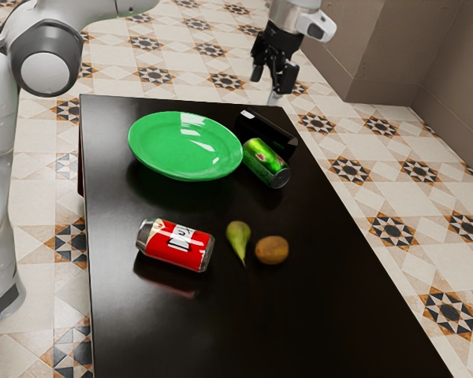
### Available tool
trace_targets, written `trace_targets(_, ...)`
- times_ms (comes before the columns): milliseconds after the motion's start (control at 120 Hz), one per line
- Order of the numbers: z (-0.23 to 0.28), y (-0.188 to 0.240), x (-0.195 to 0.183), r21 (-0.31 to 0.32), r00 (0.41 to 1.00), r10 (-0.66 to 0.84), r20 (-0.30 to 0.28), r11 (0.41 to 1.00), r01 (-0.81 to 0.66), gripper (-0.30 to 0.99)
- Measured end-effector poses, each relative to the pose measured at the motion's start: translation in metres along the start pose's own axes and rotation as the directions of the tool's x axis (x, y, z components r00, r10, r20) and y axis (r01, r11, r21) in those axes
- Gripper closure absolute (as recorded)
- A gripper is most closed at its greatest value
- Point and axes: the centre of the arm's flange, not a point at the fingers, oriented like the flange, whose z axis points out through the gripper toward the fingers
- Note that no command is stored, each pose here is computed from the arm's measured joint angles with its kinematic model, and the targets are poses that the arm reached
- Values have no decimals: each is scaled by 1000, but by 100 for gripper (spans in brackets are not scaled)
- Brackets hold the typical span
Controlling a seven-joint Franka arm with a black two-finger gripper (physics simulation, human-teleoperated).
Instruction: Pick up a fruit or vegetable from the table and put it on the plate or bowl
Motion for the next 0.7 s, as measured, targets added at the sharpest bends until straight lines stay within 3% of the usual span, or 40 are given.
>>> trace_targets(233,-4,-11,2,-31,999,-25,-25,999,24,0)
trace_targets(342,-103,0,-52,-50,972,0,-235,999,-12,0)
trace_targets(417,-128,44,-79,-50,953,90,-288,993,-109,0)
trace_targets(467,-117,78,-78,-42,953,157,-258,984,-173,0)
trace_targets(525,-79,109,-52,-13,962,208,-177,977,-214,0)
trace_targets(592,-45,96,-19,8,979,172,-113,985,-172,0)
trace_targets(700,0,85,21,11,988,142,-55,990,-141,0)
